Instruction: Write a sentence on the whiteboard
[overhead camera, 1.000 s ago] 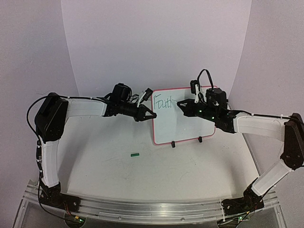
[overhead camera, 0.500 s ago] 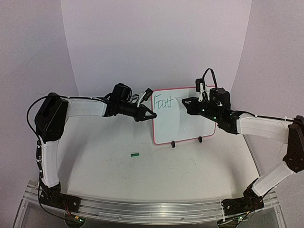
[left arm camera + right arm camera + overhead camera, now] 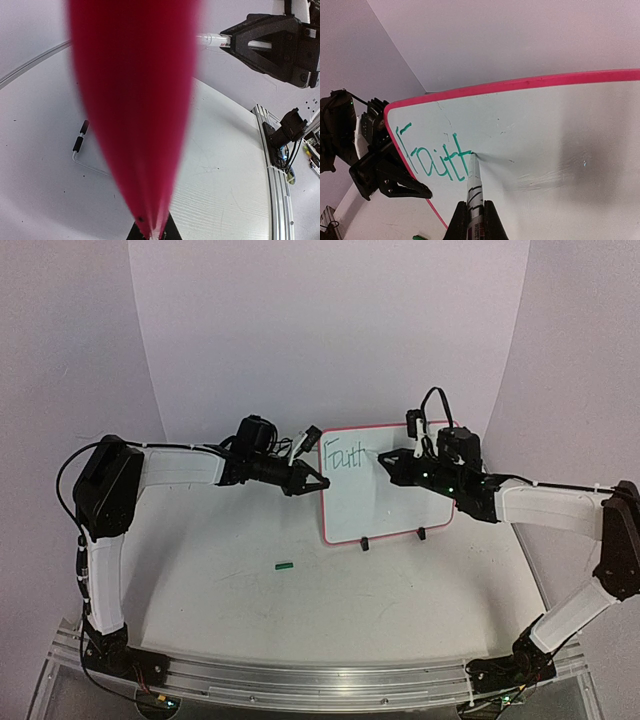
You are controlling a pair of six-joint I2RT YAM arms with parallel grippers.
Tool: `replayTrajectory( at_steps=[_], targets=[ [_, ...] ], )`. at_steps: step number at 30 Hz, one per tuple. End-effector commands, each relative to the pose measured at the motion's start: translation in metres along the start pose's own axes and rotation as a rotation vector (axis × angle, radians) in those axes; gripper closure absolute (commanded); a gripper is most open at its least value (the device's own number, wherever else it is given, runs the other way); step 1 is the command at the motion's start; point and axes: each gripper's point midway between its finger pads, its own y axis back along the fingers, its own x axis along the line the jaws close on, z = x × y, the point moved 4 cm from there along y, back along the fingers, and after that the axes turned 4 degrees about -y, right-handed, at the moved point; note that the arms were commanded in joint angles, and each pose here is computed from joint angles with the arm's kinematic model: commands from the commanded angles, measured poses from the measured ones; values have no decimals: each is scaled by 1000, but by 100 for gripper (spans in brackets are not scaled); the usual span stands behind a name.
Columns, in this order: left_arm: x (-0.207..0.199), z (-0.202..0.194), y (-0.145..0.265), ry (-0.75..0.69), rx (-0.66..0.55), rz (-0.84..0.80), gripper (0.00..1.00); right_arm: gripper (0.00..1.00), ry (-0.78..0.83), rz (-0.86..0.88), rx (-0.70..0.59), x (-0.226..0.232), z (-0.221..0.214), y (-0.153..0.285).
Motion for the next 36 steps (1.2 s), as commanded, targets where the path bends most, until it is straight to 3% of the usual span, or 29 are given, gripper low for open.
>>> replayTrajectory(
  at_steps=[1,19,31,36],
  targets=[
    [-19,-53,-19,111,180,-64,100,100,-7,10,-9,0,3,-4],
    [-19,-51,-19,108,178,-62,100,100,-24,-50,39,-16,-22,1],
    [-19,-51,-19,107,177,-62,100,100,1,-72,-41,-9,6,16],
    [-19,-51,-18,106,179,-59,100,100,10,2,-76,8,21,35]
  ],
)
